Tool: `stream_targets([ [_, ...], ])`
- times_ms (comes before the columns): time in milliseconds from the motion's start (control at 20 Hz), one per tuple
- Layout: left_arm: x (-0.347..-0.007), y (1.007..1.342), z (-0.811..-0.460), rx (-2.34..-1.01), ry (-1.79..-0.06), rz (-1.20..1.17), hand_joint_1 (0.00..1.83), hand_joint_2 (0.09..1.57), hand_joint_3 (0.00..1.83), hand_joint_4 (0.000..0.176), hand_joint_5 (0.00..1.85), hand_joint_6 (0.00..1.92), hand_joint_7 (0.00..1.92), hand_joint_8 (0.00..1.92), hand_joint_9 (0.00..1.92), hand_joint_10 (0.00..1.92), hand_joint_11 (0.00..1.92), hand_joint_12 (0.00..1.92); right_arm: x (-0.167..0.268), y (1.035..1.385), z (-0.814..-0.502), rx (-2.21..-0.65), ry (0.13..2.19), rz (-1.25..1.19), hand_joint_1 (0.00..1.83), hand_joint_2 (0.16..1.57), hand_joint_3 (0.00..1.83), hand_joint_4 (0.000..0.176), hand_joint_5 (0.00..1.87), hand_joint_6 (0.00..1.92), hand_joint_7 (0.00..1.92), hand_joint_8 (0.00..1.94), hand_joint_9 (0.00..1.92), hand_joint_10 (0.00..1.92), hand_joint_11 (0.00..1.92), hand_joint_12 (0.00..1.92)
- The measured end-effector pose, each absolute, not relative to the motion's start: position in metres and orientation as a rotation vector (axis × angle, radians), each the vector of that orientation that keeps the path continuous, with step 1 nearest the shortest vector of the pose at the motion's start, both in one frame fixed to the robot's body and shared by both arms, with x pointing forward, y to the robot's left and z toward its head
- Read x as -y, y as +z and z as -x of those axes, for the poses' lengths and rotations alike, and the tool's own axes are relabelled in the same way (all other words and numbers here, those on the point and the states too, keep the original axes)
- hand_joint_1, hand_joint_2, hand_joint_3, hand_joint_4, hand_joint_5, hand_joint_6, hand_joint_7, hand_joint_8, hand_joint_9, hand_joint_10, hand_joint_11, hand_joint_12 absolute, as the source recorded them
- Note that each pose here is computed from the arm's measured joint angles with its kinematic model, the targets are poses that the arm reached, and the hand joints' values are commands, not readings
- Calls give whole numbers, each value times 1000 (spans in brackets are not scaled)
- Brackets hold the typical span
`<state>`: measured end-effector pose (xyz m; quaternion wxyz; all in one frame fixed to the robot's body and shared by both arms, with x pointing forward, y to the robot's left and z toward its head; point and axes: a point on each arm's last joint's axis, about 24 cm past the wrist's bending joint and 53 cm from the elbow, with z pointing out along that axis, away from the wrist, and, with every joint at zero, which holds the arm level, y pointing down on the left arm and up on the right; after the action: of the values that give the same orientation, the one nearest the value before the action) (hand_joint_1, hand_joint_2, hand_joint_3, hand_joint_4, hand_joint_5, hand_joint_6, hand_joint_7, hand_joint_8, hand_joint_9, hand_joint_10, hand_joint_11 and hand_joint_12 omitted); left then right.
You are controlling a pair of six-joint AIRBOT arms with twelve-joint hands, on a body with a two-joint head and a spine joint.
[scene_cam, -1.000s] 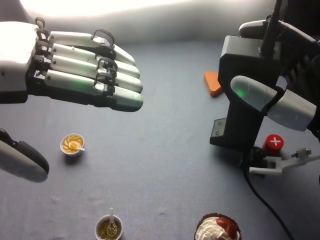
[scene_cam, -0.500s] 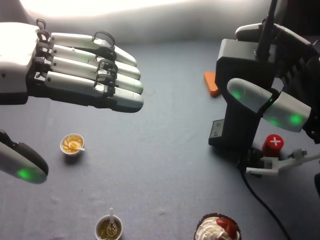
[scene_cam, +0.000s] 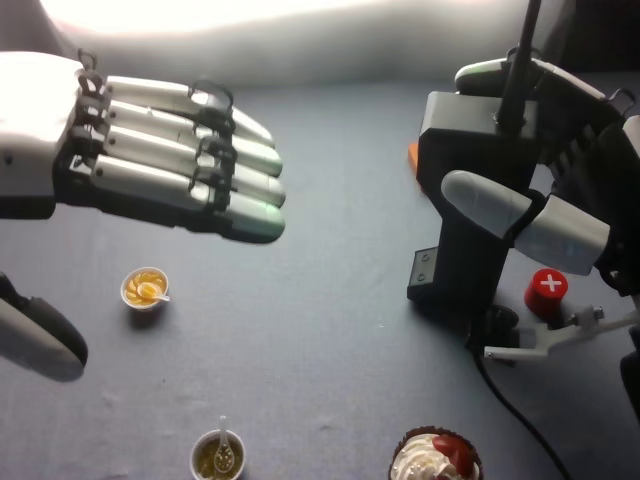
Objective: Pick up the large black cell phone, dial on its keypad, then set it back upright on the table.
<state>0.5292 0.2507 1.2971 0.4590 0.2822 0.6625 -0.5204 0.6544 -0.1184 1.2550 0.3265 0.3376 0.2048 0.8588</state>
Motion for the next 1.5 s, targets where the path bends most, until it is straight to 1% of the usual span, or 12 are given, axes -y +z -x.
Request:
stream_targets([
  [50,-250,1296,-529,-1634,-1281,-699,103,1175,2,13,161,1,192,1,158,3,0,418,119,1255,-654,-537,2250,-884,1374,1124,0,0,924,970,971,975,890,1311,828,1425],
  [150,-249,1297,-529,-1630,-1285,-701,99,1189,4,11,174,4,207,5,168,4,0,438,119,1255,-655,-536,2248,-886,1368,1144,1,0,891,1012,924,1066,845,1371,792,1451],
  [200,-249,1297,-529,-1627,-1288,-700,93,1189,3,18,177,4,209,4,170,4,0,444,119,1254,-654,-537,2248,-885,1369,1140,0,0,913,984,925,1066,853,1353,799,1433],
  [250,-249,1298,-529,-1625,-1291,-697,101,1177,0,18,167,1,199,1,162,1,0,437,119,1254,-655,-537,2246,-884,1370,1138,0,0,919,976,922,1066,859,1346,802,1429],
  [450,-249,1298,-529,-1625,-1293,-696,113,1175,0,17,167,3,195,2,157,1,0,413,121,1253,-656,-539,2240,-882,1371,1135,0,0,908,986,936,1038,875,1337,809,1441],
  [550,-249,1299,-529,-1624,-1293,-695,76,1194,6,10,153,0,180,0,147,0,0,399,122,1252,-655,-533,2243,-882,1373,1130,0,0,924,958,944,1027,878,1337,796,1477],
  [700,-248,1300,-529,-1618,-1297,-694,104,1174,0,13,157,1,192,2,150,0,0,415,122,1252,-653,-536,2247,-869,1375,1121,0,0,943,951,970,980,884,1303,802,1433],
  [900,-248,1300,-529,-1619,-1296,-695,86,1192,4,18,164,2,193,2,155,4,0,407,122,1252,-653,-536,2246,-870,1371,1134,0,0,919,978,936,1037,865,1347,801,1473],
  [1100,-248,1300,-529,-1618,-1296,-695,91,1181,0,7,159,1,203,1,169,3,0,469,122,1252,-653,-537,2246,-867,1370,1136,0,0,904,1007,942,1027,865,1337,791,1428],
  [1250,-248,1300,-529,-1619,-1296,-696,66,1191,4,15,153,2,185,0,153,1,0,425,122,1252,-653,-537,2246,-867,1367,1144,1,0,896,1016,916,1084,843,1359,780,1460],
  [1350,-248,1300,-529,-1619,-1297,-696,79,1200,3,18,172,3,215,4,178,4,0,475,122,1252,-653,-537,2246,-867,1367,1145,0,0,894,1008,912,1081,847,1372,780,1468],
  [1500,-248,1300,-529,-1619,-1298,-697,93,1184,0,15,165,0,197,0,167,0,0,441,122,1252,-653,-537,2246,-867,1370,1136,1,0,916,978,921,1069,864,1333,790,1452],
])
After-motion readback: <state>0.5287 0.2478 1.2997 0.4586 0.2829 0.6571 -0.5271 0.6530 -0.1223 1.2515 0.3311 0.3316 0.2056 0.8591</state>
